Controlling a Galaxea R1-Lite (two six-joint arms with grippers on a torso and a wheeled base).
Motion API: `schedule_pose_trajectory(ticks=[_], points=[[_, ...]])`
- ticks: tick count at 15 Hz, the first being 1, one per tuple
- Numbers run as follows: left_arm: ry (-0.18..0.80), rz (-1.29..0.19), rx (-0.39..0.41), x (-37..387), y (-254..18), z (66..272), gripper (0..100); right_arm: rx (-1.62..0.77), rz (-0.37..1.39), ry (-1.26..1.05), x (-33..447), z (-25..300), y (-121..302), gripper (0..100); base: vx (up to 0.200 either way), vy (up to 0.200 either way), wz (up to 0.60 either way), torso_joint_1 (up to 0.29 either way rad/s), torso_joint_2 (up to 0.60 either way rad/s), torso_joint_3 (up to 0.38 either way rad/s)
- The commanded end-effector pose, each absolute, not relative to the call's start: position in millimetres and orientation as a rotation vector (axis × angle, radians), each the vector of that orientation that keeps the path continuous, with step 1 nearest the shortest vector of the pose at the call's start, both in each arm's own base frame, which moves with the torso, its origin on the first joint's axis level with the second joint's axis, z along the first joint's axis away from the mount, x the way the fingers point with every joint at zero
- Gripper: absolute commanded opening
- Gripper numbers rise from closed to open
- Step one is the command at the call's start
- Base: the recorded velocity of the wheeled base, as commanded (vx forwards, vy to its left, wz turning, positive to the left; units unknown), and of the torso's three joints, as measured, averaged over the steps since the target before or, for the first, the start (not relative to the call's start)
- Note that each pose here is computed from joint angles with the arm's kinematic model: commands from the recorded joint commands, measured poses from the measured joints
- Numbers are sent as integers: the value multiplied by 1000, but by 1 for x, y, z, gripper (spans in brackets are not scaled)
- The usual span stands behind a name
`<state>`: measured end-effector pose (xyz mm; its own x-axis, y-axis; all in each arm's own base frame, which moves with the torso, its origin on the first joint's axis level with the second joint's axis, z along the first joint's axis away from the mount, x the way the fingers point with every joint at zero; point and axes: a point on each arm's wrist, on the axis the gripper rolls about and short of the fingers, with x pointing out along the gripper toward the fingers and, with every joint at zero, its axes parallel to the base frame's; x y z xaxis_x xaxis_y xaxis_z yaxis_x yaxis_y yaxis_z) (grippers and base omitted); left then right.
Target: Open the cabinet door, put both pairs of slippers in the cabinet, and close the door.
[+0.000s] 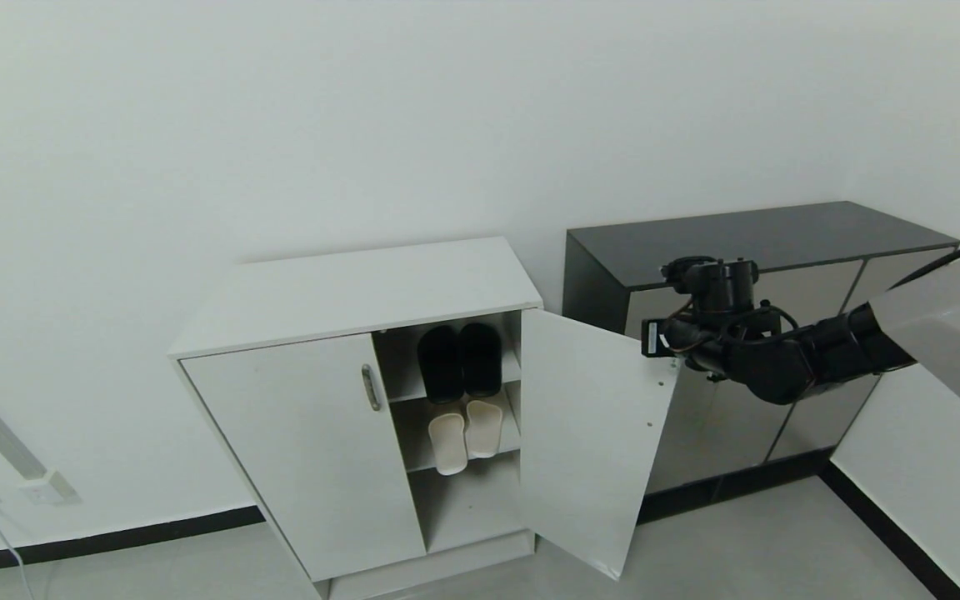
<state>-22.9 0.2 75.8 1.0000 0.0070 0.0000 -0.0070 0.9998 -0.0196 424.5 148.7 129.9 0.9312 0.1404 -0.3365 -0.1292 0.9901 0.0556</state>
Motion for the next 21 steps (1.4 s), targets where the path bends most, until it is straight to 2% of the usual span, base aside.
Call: schedule_pose_trajectory(ticks=[1,11,13,18,21], points=[[0,8,-20,-23,0,76,0,28,135,363,429,120,149,0,0,0,0,0,0,0],[0,6,-20,-23,0,76,0,24,131,383,434,108,149,0,0,0,0,0,0,0],[0,6,-20,-23,0,76,0,12,155,400,417,112,158,0,0,0,0,0,0,0],[1,8,-20,-23,0,76,0,-24,324,385,334,126,197,0,0,0,0,0,0,0],[0,8,-21,-23,0,76,0,-32,368,346,318,126,201,0,0,0,0,0,0,0]])
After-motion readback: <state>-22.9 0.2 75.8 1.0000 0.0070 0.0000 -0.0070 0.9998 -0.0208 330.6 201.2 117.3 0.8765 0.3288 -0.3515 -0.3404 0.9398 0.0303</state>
